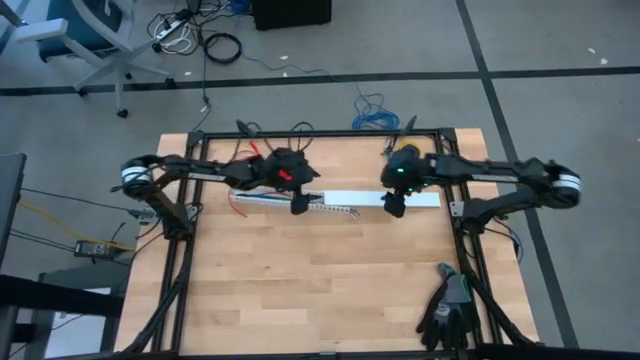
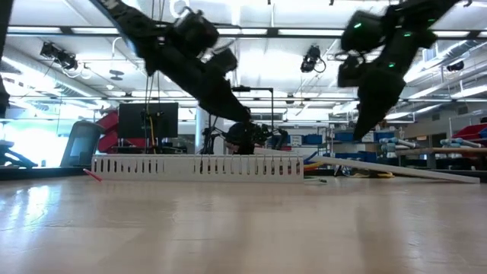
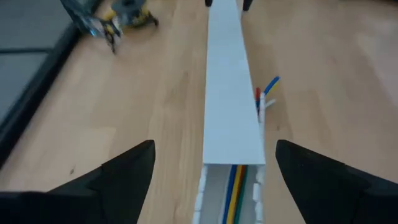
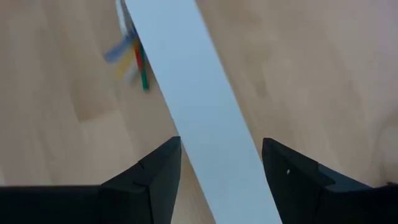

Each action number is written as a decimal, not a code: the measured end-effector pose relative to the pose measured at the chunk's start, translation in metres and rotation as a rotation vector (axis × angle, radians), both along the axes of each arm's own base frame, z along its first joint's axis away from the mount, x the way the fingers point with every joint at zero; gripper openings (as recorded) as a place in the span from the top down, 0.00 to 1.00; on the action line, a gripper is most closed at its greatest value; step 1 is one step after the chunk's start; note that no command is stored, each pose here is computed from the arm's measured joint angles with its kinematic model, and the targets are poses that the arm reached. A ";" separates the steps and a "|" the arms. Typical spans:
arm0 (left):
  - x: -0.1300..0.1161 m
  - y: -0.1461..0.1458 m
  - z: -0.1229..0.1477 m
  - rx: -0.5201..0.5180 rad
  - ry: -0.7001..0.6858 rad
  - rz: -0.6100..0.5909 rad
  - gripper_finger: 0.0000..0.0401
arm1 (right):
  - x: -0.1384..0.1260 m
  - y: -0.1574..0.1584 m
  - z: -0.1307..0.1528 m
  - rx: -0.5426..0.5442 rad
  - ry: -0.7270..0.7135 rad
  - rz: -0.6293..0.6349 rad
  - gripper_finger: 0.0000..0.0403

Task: Ziptie cables
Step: Close the white cable duct

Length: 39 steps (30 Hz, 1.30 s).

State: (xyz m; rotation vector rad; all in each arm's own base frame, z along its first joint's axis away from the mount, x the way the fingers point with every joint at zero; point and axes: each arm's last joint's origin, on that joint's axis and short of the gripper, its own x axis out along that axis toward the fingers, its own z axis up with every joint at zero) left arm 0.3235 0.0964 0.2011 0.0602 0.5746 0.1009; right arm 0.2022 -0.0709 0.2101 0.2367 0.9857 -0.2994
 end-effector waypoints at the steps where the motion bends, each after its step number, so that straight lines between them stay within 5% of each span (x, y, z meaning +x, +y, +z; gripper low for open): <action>1: -0.005 -0.002 0.002 0.000 -0.032 0.007 0.14 | -0.005 0.002 0.000 -0.009 -0.055 -0.014 0.48; 10: -0.023 -0.007 -0.002 -0.013 -0.135 0.048 0.14 | -0.012 0.006 -0.019 -0.180 -0.440 0.081 0.48; 17: -0.023 -0.006 -0.001 0.004 -0.138 0.085 0.14 | 0.000 0.002 -0.029 -0.232 -0.429 0.140 0.44; 29: -0.023 -0.004 -0.002 -0.004 -0.129 0.129 0.14 | 0.014 -0.001 -0.051 -0.191 -0.387 0.207 0.23; 39: -0.023 -0.004 -0.002 -0.016 -0.132 0.147 0.14 | 0.020 -0.002 -0.065 -0.169 -0.345 0.296 0.21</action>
